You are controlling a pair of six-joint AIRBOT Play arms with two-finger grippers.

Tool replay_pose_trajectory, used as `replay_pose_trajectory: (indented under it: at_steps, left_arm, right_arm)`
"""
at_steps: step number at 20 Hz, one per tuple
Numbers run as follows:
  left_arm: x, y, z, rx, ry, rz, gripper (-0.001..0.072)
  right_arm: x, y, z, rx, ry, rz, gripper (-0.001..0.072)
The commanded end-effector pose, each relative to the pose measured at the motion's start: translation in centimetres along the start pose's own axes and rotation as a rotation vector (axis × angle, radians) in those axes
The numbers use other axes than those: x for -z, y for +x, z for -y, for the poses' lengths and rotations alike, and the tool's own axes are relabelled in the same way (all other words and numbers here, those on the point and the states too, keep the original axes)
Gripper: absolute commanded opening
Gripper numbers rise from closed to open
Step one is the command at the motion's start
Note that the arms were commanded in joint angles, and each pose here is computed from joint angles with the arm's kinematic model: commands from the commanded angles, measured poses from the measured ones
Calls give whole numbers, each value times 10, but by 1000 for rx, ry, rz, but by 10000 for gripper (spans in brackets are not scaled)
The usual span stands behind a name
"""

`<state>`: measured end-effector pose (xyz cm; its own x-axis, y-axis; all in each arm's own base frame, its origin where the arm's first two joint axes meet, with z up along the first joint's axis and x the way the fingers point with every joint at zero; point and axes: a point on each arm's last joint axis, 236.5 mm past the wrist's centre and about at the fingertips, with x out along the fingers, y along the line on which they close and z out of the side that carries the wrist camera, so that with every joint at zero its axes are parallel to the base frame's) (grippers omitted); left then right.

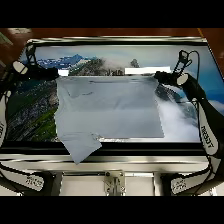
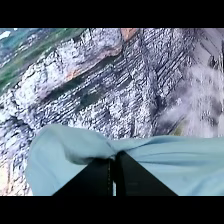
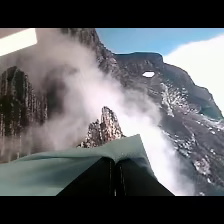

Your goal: Fold the shirts.

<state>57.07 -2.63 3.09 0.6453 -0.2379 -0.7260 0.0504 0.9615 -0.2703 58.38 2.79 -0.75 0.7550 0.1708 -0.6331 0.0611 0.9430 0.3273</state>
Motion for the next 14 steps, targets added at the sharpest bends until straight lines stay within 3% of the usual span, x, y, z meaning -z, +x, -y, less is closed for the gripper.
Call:
replay_pose_trajectory:
  at_steps: [1, 4, 8, 10, 14]
  left_arm:
    - [15, 42, 8, 9, 4, -17, 38]
    - [58, 46, 7, 34, -10, -188, 38]
    - [114, -5, 0, 70, -10, -507, 37]
    - [148, -26, -2, 71, -16, -675, 37]
    - [180, -22, 1, 53, -95, -757, 38]
  right_arm:
    - [24, 32, 12, 27, 0, -17, 61]
    - [43, 29, 7, 8, -3, -104, 61]
    - [68, -15, 18, 25, -108, -310, 61]
    - [99, -31, 27, 20, -60, -462, 61]
    - [151, -35, 29, 8, 43, -662, 61]
